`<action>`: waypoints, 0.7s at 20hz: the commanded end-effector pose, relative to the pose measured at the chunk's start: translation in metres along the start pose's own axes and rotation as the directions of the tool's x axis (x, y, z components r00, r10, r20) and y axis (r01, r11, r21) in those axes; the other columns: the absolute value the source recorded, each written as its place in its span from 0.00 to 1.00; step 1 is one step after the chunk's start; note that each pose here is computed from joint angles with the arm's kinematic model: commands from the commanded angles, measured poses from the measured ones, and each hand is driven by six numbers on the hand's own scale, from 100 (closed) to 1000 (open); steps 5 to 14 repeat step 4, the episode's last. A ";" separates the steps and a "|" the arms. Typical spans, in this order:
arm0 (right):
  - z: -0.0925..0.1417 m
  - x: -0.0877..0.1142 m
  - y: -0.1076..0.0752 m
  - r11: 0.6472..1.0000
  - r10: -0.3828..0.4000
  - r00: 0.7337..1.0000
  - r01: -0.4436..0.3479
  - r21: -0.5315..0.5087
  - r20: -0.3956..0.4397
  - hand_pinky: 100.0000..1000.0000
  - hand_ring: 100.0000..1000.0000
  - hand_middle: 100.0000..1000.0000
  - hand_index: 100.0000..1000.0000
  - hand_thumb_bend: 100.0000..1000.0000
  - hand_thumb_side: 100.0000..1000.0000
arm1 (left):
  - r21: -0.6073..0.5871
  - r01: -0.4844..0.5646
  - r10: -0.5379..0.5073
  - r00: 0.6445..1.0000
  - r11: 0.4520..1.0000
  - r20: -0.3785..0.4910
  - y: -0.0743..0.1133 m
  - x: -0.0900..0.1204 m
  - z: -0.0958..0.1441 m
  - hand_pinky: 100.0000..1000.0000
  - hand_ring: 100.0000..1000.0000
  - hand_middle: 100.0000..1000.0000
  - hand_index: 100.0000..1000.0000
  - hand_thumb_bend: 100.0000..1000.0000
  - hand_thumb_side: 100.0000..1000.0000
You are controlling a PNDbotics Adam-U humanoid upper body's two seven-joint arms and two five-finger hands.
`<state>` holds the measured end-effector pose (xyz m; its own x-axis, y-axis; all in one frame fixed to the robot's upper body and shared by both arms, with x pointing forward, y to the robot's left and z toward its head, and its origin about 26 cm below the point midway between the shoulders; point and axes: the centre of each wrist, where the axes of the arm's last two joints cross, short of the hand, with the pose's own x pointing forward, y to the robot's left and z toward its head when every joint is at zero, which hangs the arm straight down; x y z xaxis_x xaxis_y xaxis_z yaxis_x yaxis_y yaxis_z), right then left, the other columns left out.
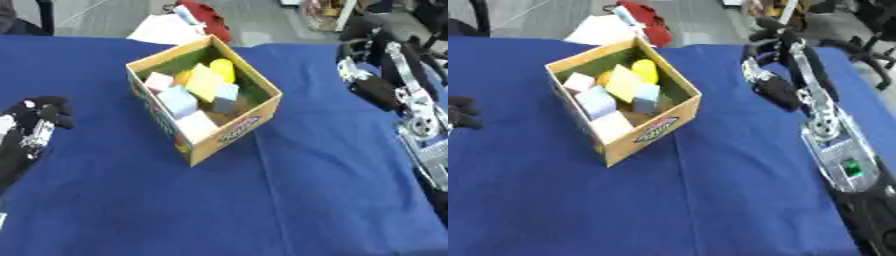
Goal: Pick up objects on the table and place them in the box.
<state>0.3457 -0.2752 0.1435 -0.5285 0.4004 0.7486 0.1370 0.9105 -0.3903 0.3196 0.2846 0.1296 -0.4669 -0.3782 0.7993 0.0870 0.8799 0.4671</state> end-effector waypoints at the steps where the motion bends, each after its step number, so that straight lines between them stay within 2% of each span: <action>1: 0.008 0.000 0.009 0.993 -0.091 0.996 0.091 -0.077 0.001 0.53 0.59 0.62 0.88 0.00 0.52 | 0.020 -0.011 0.010 1.000 1.000 0.014 0.001 0.002 0.000 0.71 0.55 0.57 0.75 0.00 0.67; 4: 0.021 -0.007 0.027 0.980 -0.163 0.986 0.159 -0.119 -0.028 0.52 0.58 0.60 0.88 0.00 0.53 | 0.023 -0.026 0.026 1.000 0.999 0.011 -0.003 0.001 0.002 0.71 0.55 0.57 0.75 0.00 0.67; 14: 0.021 -0.007 0.027 0.980 -0.163 0.986 0.159 -0.119 -0.028 0.52 0.58 0.60 0.88 0.00 0.53 | 0.023 -0.026 0.026 1.000 0.999 0.011 -0.003 0.001 0.002 0.71 0.55 0.57 0.75 0.00 0.67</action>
